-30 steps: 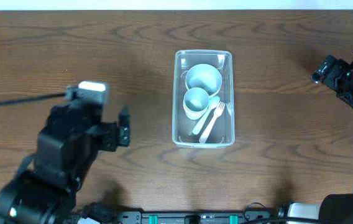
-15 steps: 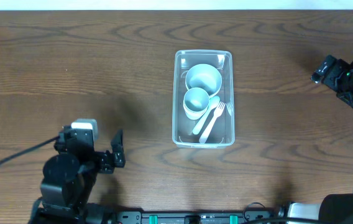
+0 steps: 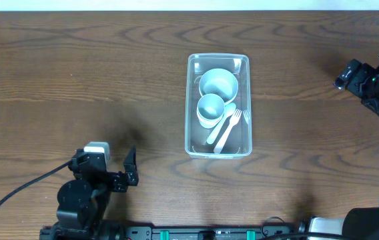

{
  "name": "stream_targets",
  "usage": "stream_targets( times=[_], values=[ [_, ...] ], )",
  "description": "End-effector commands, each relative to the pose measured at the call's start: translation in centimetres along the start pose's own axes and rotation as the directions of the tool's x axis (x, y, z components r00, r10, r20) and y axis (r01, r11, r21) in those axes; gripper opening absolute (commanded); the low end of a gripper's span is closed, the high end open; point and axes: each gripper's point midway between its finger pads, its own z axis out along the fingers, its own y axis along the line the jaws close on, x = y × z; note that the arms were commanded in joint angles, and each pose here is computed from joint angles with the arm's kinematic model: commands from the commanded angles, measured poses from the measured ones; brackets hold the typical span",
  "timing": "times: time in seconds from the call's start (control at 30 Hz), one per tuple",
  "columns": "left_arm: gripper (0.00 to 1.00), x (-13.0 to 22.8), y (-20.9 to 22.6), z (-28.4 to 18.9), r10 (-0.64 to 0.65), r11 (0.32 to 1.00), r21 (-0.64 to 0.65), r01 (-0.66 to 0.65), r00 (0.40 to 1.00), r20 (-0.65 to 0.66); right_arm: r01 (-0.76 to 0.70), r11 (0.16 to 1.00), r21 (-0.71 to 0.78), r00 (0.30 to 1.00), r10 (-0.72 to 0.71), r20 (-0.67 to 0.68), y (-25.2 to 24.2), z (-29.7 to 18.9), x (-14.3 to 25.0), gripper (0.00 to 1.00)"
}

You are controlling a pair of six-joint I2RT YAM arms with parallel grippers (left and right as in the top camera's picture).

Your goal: Pack container

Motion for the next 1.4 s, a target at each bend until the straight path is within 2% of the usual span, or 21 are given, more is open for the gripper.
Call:
stream_targets(
  times=[0.0, 0.57, 1.07, 1.37],
  values=[
    [0.98, 0.7, -0.1, 0.4, 0.011, 1.0, 0.019, -0.011, 1.0, 0.025, 0.007, 1.0, 0.002, 1.0, -0.007, -0.001, -0.2, 0.0, 0.0, 0.99],
    [0.98, 4.7, 0.2, 2.9, 0.005, 0.999, 0.045, -0.007, 0.999, 0.034, 0.007, 1.0, 0.002, 1.0, -0.007, -0.001, -0.2, 0.0, 0.0, 0.99],
    [0.98, 1.6, 0.1, 3.3, 0.021, 0.998, 0.049, -0.031, 0.98, 0.199, 0.007, 1.0, 0.002, 1.0, -0.007, -0.001, -0.2, 0.0, 0.0, 0.99],
    [0.98, 1.1, 0.2, 3.2, 0.019, 0.999, 0.044, -0.029, 0.976, 0.217, 0.007, 1.0, 0.002, 1.0, -0.007, -0.001, -0.2, 0.0, 0.0, 0.99]
  ],
)
